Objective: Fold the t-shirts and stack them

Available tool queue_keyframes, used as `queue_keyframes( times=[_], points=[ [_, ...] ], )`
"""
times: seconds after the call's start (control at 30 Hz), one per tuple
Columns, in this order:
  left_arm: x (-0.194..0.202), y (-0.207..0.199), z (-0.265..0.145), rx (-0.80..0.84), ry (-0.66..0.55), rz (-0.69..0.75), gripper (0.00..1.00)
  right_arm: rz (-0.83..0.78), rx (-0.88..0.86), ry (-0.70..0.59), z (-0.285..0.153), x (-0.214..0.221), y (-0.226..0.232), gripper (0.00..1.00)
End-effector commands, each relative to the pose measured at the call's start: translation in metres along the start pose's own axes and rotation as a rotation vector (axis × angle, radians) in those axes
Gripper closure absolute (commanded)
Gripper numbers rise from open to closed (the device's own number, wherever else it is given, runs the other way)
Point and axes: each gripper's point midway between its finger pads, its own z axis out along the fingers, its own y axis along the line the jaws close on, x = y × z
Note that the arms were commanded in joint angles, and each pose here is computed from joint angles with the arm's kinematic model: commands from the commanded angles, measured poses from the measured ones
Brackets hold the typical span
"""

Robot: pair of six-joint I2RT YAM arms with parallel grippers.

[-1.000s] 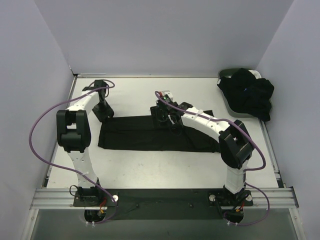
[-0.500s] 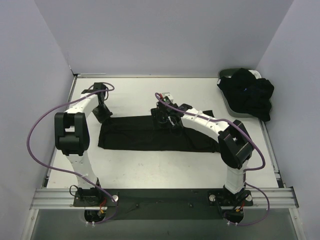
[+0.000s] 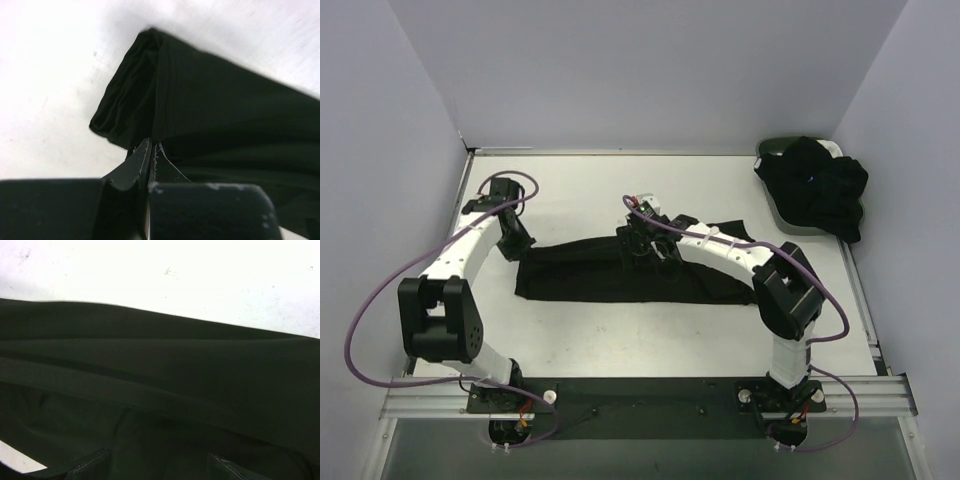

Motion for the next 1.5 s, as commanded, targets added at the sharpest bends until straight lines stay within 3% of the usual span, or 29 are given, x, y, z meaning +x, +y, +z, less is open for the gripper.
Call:
queue_keyframes(
  times=[0.0,0.23,0.33,0.37,0.4,0.53,0.8,1.23,1.47],
  points=[
    [0.021,0.022,-0.004,-0.020,-0.015,0.023,1.00,-0.002,0.030,-0.032,-0.021,-0.003,-0.001,0.26],
    [0.032,0.031,0.003,-0.047,-0.002,0.049,1.00,-0.005,0.058,-0.056,-0.032,-0.006,-0.004,0.25],
    [0.031,0.025,-0.002,-0.037,-0.018,0.071,0.88,-0.004,0.065,-0.063,-0.036,-0.009,-0.005,0.24],
    [0.030,0.024,-0.005,-0.032,-0.028,0.070,0.82,-0.003,0.073,-0.070,-0.037,-0.011,-0.006,0.24],
    [0.028,0.025,-0.007,-0.035,-0.039,0.071,0.69,-0.004,0.075,-0.073,-0.038,-0.011,-0.007,0.24],
    [0.027,0.026,-0.018,-0.016,-0.063,0.066,0.61,-0.009,0.095,-0.081,-0.038,-0.013,-0.011,0.24],
    [0.022,0.002,-0.038,0.105,-0.097,0.042,0.60,0.047,0.128,-0.069,-0.014,-0.023,-0.028,0.24],
    [0.023,-0.016,0.017,-0.028,-0.037,0.061,0.65,0.201,0.124,-0.113,0.006,-0.058,-0.077,0.25],
    [0.020,-0.025,0.030,-0.043,-0.009,0.054,0.66,0.259,0.108,-0.095,0.012,-0.053,-0.097,0.25]
  ],
)
